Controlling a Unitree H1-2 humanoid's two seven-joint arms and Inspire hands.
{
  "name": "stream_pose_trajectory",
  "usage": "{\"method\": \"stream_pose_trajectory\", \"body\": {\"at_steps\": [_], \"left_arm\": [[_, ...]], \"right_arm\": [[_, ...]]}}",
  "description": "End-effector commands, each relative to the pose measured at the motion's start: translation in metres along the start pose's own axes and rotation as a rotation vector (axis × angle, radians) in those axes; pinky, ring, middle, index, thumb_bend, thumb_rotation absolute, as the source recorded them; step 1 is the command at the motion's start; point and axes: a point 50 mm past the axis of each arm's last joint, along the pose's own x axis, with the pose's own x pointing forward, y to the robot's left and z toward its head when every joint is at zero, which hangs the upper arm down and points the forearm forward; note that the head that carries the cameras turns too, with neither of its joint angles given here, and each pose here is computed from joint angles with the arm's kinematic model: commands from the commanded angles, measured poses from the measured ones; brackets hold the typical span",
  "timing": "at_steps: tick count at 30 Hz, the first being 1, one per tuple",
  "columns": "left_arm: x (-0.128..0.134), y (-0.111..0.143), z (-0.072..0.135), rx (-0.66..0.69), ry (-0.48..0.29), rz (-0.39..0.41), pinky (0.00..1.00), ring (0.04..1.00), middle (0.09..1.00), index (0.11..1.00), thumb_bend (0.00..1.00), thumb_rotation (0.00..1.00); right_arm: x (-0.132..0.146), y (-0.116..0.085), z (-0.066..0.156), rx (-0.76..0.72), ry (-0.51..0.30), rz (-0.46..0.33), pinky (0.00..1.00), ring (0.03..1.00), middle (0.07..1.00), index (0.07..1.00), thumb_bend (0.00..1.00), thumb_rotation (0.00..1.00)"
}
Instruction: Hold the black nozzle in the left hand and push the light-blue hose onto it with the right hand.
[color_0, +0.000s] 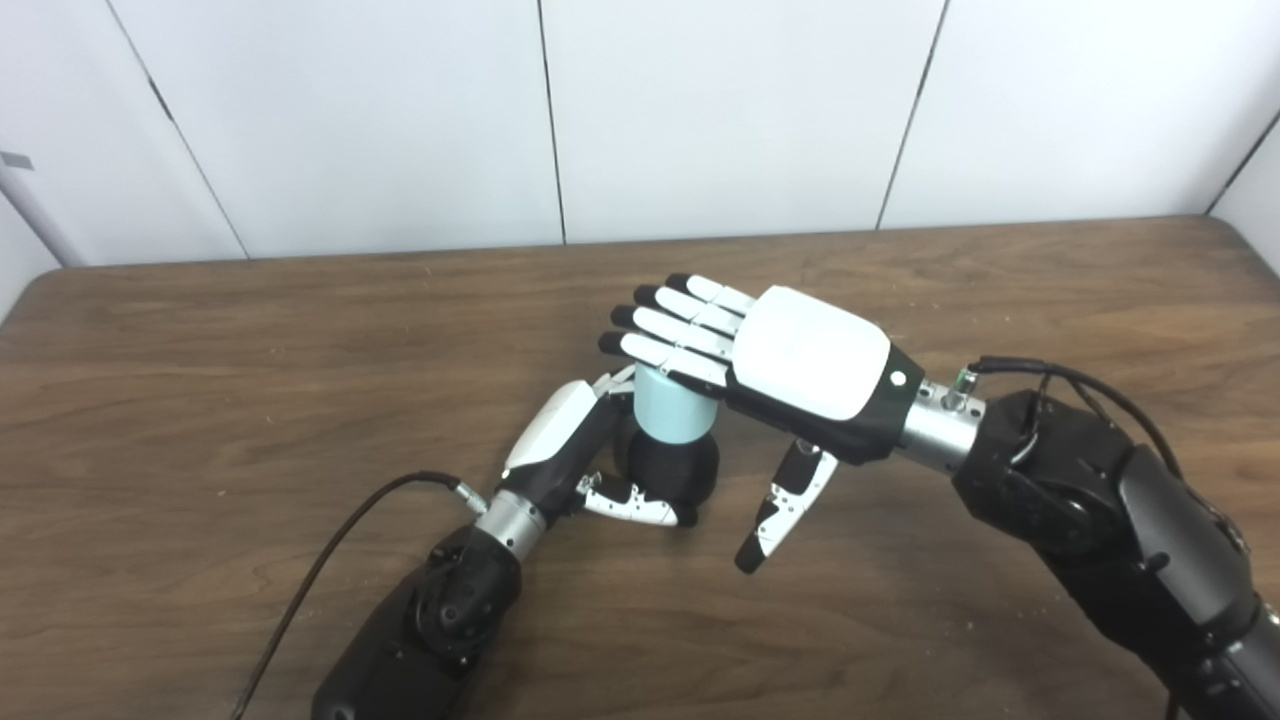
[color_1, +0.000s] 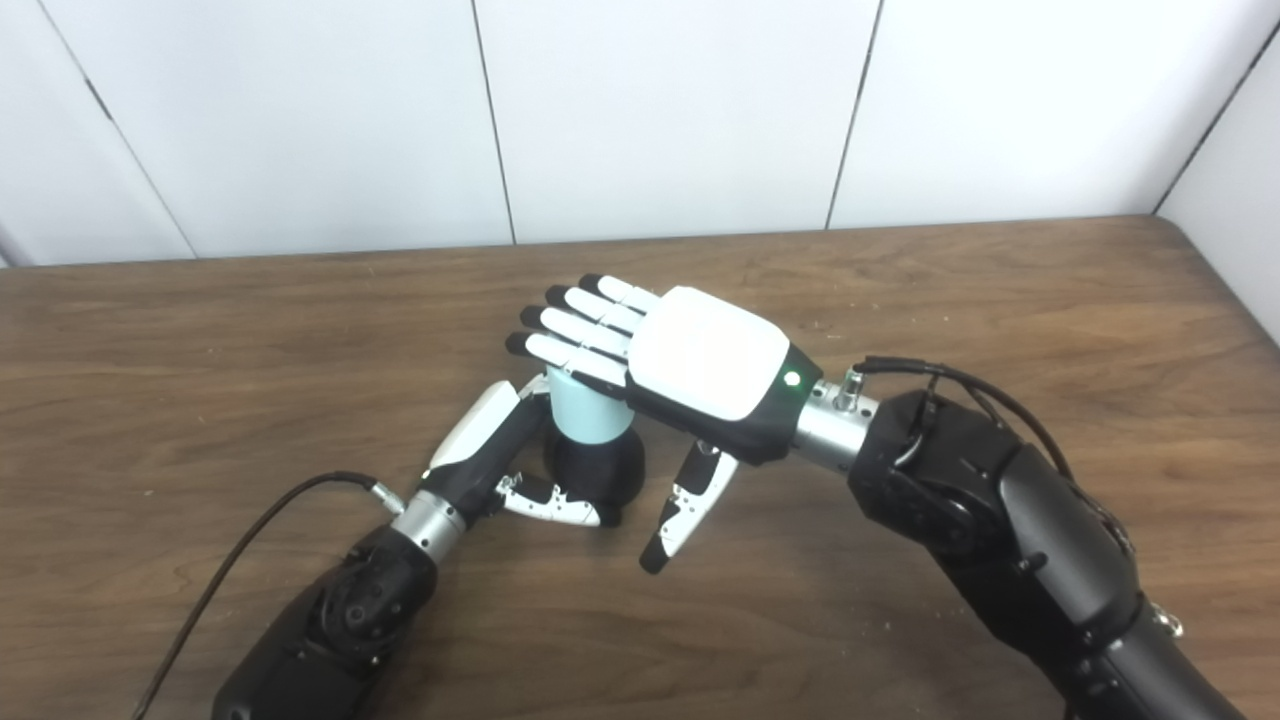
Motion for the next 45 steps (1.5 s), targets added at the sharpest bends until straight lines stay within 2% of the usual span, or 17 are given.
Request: {"method": "stream_pose_trajectory", "body": {"at_steps": [1,33,45], "left_arm": [[-0.0505,-0.0636,-0.0347,-0.04,0.183,-0.204,1.0,0.962,0.813,0.483,0.5,0.08],[-0.0497,-0.062,-0.0344,-0.046,0.184,-0.2,1.0,0.962,0.813,0.483,0.5,0.08],[-0.0502,-0.0625,-0.0345,-0.045,0.185,-0.2,1.0,0.962,0.813,0.482,0.5,0.08]], "right_arm": [[-0.0069,0.0369,0.006,0.052,-0.011,0.209,1.0,1.0,1.0,1.0,0.99,0.58],[-0.0059,0.0386,0.0067,0.067,-0.014,0.236,1.0,1.0,1.0,1.0,0.98,0.57],[-0.0066,0.0356,0.0075,0.057,-0.015,0.225,1.0,1.0,1.0,1.0,0.98,0.57]]}}
